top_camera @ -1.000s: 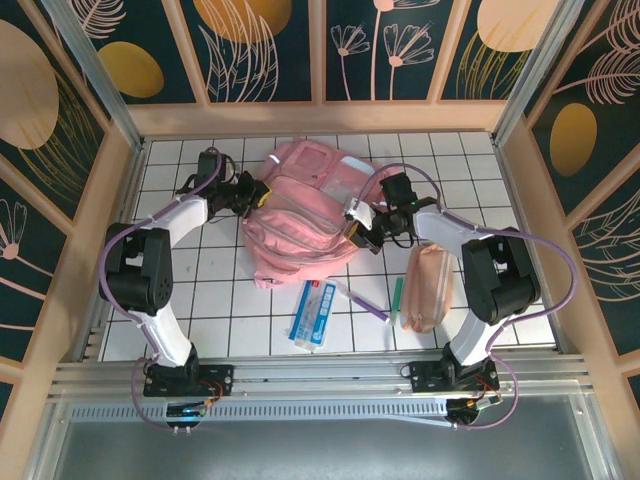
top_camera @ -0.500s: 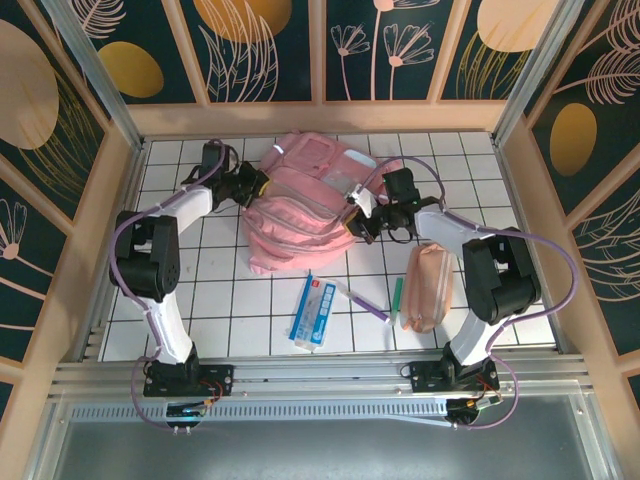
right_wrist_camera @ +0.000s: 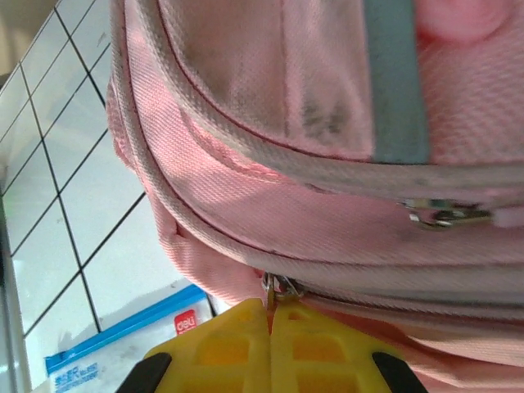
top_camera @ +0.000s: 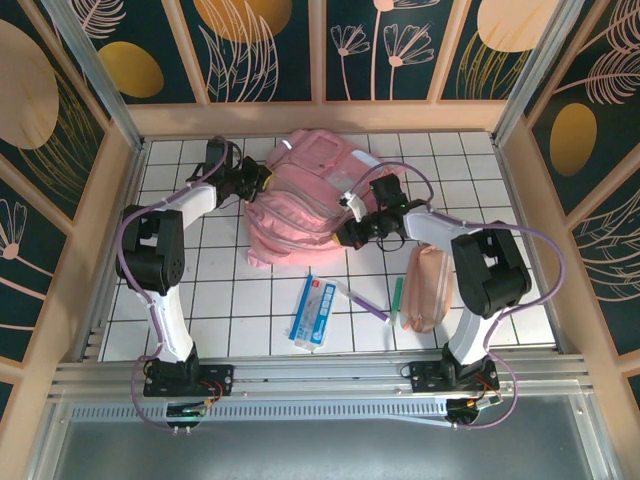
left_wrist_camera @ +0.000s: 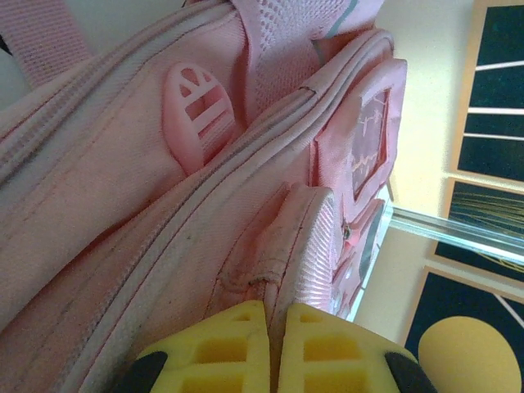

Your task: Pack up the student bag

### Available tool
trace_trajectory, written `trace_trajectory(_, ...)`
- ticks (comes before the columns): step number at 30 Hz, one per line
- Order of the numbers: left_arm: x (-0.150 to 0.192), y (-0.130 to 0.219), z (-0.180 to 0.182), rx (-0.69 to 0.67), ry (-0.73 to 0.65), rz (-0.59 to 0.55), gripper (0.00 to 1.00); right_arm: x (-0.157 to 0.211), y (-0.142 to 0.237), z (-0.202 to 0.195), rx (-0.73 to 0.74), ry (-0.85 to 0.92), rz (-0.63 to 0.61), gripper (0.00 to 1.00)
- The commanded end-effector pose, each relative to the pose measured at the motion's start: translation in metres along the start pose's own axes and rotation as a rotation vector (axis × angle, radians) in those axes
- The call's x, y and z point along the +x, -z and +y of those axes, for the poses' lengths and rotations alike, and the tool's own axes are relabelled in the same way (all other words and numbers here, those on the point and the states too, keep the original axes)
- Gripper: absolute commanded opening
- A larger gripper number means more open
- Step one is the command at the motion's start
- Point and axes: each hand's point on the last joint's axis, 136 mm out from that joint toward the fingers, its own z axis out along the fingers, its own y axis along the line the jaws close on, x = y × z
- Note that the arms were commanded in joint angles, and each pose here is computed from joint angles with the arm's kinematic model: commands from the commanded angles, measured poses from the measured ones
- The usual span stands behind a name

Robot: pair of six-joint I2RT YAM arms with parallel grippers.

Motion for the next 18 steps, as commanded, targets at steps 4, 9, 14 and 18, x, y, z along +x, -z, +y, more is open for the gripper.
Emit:
trace_trajectory(4,0.003,0.007,-0.025,0.071,0.039,-0.045,0.0,-0.007,-0.038,0.057,-0.152,-0.138,0.06,0.0)
trace_trajectory(9,0.011,0.008,-0.016,0.054,0.039,-0.033,0.0,-0.047,-0.044,0.082,-0.201,-0.202,-0.102,0.0)
trace_trajectory(14,0.02,0.015,0.002,0.04,0.05,-0.032,0.0,-0.076,-0.032,0.077,-0.192,-0.323,-0.265,0.0)
trace_trajectory(18,0.025,0.018,0.005,0.041,0.041,-0.017,0.0,-0.082,-0.017,0.062,-0.174,-0.351,-0.321,0.0)
